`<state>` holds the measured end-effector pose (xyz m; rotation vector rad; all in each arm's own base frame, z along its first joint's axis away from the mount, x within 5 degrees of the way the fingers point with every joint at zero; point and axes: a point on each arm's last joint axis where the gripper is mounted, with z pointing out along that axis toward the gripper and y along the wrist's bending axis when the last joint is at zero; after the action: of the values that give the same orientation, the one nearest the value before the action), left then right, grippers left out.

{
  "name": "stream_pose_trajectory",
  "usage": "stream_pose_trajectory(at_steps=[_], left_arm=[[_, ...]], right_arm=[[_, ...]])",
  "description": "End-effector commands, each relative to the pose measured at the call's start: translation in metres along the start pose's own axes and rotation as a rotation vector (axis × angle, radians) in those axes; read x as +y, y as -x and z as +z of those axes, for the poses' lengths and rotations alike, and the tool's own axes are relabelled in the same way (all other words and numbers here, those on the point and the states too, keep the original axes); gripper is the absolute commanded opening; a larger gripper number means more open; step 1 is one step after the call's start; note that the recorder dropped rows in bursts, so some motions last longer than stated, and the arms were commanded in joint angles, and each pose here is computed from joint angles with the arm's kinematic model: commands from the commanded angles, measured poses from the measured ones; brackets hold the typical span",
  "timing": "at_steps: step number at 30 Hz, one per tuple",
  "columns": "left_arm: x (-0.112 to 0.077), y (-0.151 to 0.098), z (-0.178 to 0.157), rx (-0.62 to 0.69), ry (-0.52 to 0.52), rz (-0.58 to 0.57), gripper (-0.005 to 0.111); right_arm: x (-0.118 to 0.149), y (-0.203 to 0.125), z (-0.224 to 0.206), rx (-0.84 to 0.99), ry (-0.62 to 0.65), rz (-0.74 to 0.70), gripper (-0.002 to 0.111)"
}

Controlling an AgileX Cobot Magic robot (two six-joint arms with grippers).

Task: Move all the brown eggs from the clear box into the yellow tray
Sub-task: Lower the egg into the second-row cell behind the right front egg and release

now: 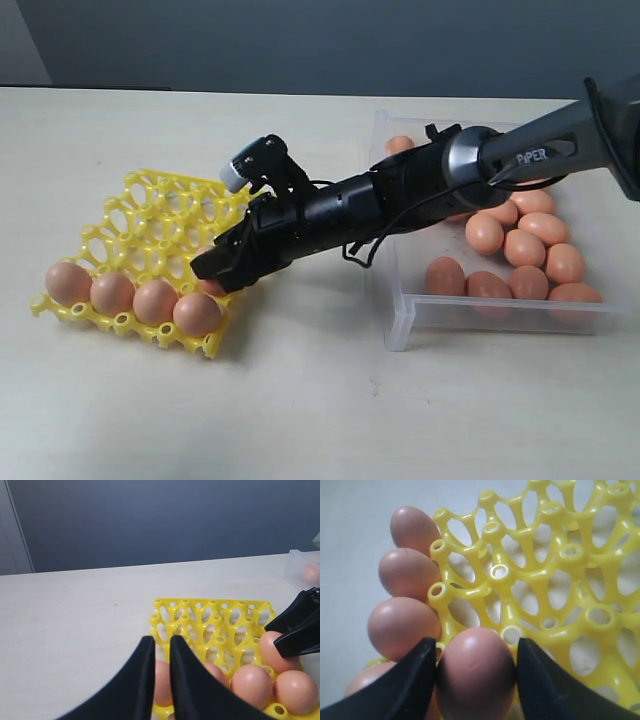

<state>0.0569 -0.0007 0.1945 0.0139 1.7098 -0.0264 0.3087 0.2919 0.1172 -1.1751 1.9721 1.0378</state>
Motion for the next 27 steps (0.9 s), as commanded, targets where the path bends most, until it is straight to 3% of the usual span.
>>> stream_pose_trajectory(at_steps=[1,19,27], left_arm=[[-0.0001,-0.0014,0.0009,0.005,-0.002,0.001,0.012],[-0.0001,-0.0014,0.0009,0.005,-0.002,0.001,0.012],[-0.0001,-0.0014,0.0009,0.005,-0.002,0.001,0.012]], right_arm=[[0.0012,0.0133,0.0002,-0.034,0.012,-0.037,0.046],[0.0002,0.0098,0.0026,0.003,-0.011,-0.115,0.046],[-0.0006,0.0082,0.0037,0.006,-0.011,-0.112,0.053]])
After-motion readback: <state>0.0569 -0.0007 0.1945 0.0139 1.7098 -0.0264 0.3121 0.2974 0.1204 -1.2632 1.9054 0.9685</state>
